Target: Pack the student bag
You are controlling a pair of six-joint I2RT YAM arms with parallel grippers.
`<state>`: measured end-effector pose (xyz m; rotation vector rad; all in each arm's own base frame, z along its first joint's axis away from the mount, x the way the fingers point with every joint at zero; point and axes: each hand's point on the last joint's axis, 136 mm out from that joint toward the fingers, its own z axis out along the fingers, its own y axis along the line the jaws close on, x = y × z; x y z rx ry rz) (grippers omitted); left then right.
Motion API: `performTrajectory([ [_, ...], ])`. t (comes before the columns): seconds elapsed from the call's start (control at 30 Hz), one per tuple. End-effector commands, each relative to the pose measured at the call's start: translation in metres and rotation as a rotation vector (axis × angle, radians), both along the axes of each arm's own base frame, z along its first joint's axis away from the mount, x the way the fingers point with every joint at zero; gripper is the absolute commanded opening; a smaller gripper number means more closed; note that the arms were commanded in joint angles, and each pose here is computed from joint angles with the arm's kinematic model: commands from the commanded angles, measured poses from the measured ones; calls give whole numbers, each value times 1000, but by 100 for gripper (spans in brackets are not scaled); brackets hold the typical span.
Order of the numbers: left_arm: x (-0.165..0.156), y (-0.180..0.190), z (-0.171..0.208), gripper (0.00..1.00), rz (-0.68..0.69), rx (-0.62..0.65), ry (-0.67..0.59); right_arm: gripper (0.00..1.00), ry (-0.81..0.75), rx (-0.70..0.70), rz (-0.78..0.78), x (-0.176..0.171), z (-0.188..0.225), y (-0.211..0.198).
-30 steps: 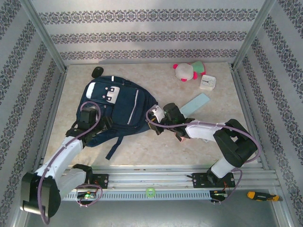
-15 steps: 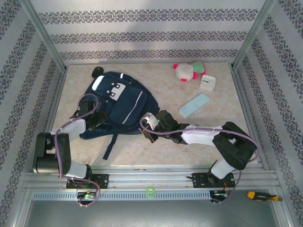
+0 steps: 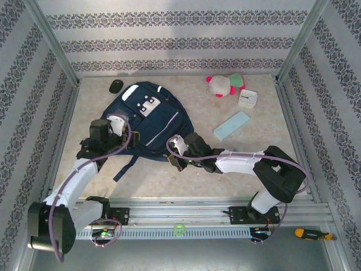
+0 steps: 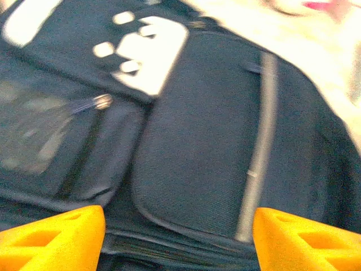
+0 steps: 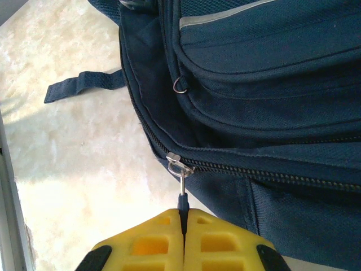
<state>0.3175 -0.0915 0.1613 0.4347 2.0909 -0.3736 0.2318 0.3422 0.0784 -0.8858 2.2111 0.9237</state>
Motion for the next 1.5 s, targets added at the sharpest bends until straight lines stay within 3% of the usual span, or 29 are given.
performTrajectory([
  [0.0,-34,-41,-10,70,-440,175,-107,0,-3,15,2,3,8,1],
  [0.17,-63,-70,-44,73,-761,319,-126,0,-12,13,3,4,8,0],
  [0.27,-67,-88,-53,72,-856,320,-175,0,-16,12,-1,5,8,0],
  [0.43,-53,-104,-71,72,-871,387,-221,0,-20,12,-5,5,9,-1],
  [0.57,-40,-109,-81,61,-848,418,-250,0,-23,9,-8,6,8,-1],
  [0.67,-37,-108,-86,42,-834,416,-231,0,-26,7,-13,8,8,-2],
  [0.9,-52,-112,-82,10,-873,383,-187,0,-44,1,-29,14,8,-1],
  [1.13,-57,-123,-61,5,-867,269,-194,1,-50,7,-27,18,8,5],
  [1.47,-58,-124,-56,5,-864,256,-207,16,-66,-8,-64,26,7,3],
])
